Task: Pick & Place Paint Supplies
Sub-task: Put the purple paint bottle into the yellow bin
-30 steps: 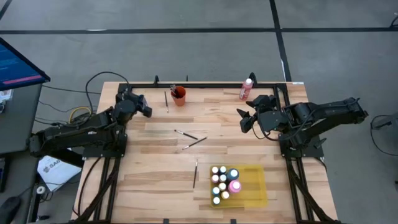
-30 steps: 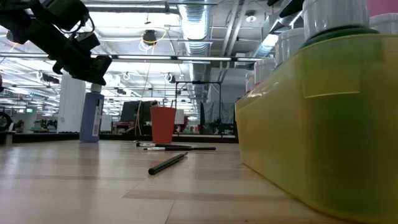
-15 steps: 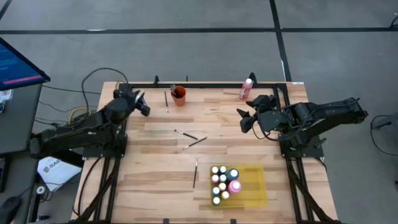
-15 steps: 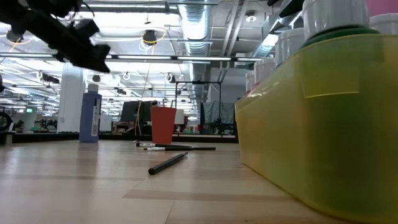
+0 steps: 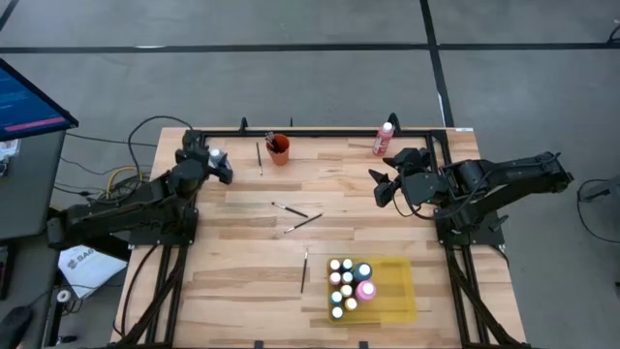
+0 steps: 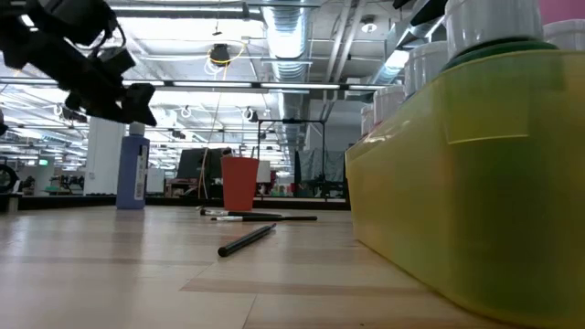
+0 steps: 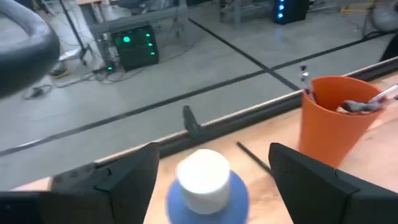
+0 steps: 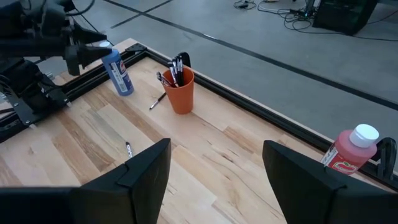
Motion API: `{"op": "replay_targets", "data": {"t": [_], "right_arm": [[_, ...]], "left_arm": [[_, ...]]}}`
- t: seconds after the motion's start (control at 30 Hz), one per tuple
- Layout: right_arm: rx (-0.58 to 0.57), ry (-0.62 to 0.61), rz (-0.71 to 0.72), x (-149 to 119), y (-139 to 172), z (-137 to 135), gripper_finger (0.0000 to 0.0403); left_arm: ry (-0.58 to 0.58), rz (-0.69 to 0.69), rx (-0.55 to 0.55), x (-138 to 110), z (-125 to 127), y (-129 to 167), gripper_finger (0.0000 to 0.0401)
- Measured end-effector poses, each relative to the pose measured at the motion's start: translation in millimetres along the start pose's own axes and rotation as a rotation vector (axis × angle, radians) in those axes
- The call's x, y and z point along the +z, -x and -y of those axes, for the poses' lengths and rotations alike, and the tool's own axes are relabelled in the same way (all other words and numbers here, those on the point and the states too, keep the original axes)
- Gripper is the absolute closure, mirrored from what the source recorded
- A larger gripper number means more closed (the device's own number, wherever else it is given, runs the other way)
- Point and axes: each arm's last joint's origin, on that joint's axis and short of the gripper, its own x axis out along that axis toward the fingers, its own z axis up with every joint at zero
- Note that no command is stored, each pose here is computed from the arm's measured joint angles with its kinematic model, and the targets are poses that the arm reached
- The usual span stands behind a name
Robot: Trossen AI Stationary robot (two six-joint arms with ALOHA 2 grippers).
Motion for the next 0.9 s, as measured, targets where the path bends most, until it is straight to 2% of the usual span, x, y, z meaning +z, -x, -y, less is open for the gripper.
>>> {"op": "replay_targets", "data": {"t": [0.13,0.27,0.6,0.7,0.9], "right_arm": [[0.000,0.000,0.000,0,0,0,0.0154],[0.000,0.000,0.000,0,0,0,0.0154],[0.000,-0.004,0.000,0,0,0,0.0154],[0.000,-0.009,0.000,0,0,0,0.0154],[0.001,-0.013,0.001,0,0,0,0.0154]], "left_arm": [[0.014,0.011,0.003,-8,1,-3,0.0102],[0.017,0.020,0.028,-8,1,-3,0.0125],[0.006,-0.023,-0.002,-22,4,-8,0.0284],[0.013,-0.022,-0.017,-22,4,-8,0.0314],[0.014,-0.005,-0.043,-20,6,-8,0.0315]]}}
